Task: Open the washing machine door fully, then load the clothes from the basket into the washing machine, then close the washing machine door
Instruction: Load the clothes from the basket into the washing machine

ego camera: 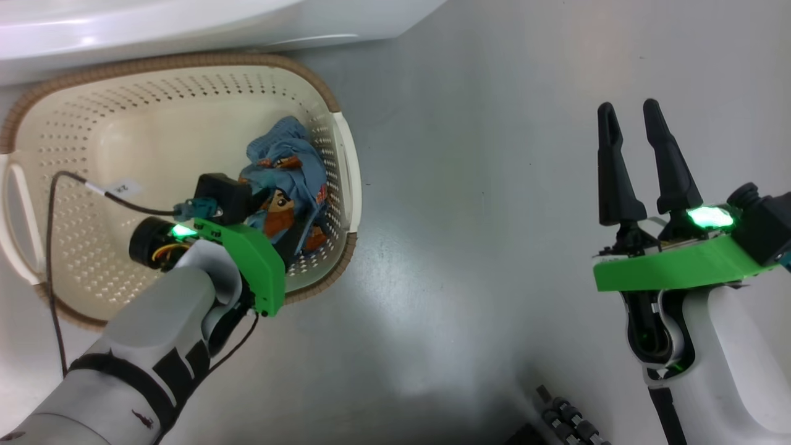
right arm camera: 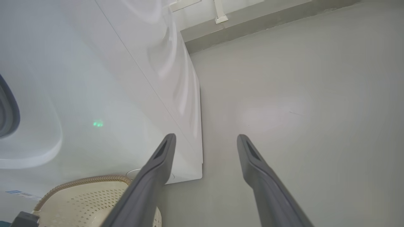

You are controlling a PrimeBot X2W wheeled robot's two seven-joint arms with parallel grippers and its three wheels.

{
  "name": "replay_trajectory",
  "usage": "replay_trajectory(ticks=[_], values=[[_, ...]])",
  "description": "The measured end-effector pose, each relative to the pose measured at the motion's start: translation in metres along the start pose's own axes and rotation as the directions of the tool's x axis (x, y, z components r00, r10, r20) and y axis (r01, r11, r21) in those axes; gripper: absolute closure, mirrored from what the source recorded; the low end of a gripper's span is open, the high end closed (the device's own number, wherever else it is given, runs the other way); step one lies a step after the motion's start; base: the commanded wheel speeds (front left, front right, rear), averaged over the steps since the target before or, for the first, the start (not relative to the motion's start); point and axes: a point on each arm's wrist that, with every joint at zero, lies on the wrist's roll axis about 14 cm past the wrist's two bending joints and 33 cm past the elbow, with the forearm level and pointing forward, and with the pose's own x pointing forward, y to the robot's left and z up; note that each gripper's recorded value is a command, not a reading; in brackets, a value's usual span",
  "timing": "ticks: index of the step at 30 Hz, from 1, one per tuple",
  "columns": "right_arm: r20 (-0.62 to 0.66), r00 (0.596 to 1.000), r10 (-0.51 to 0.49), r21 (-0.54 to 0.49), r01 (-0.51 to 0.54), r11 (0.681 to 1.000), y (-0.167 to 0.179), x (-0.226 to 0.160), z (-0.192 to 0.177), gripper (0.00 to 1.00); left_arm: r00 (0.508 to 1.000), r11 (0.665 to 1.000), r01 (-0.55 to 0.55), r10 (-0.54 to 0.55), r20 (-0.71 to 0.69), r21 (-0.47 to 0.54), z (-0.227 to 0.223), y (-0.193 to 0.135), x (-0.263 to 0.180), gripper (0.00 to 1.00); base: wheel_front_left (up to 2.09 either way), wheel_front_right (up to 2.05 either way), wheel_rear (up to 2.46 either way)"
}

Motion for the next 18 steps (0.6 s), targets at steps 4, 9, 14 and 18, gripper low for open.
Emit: replay_trajectory(ticks=[4, 9, 14, 18], values=[[0.003, 1.0, 0.01, -0.002, -0.01, 1.0, 0.003, 0.002, 0.001, 0.0, 0.999, 0.999, 0.043, -0.043, -0.028, -0.023, -0.007, -0.011, 0.003, 0.0, 0.0, 0.0, 0.0], [0.003, 1.0, 0.005, -0.004, -0.005, 1.0, 0.001, 0.001, 0.002, 0.0, 0.998, 0.998, 0.053, -0.054, -0.037, -0.038, -0.006, -0.011, 0.005, 0.72, 0.0, 0.0, 0.0], [0.012, 1.0, 0.006, -0.004, -0.006, 1.0, 0.002, 0.0, 0.006, 0.0, 0.998, 0.997, 0.061, -0.062, -0.019, -0.047, 0.002, -0.015, 0.004, 1.0, 0.0, 0.0, 0.0], [0.031, 0.999, 0.012, -0.001, -0.012, 1.0, 0.005, 0.0, 0.013, 0.0, 0.998, 0.996, 0.053, -0.052, 0.026, -0.067, 0.014, -0.015, -0.001, 1.0, 0.0, 0.0, 0.0]])
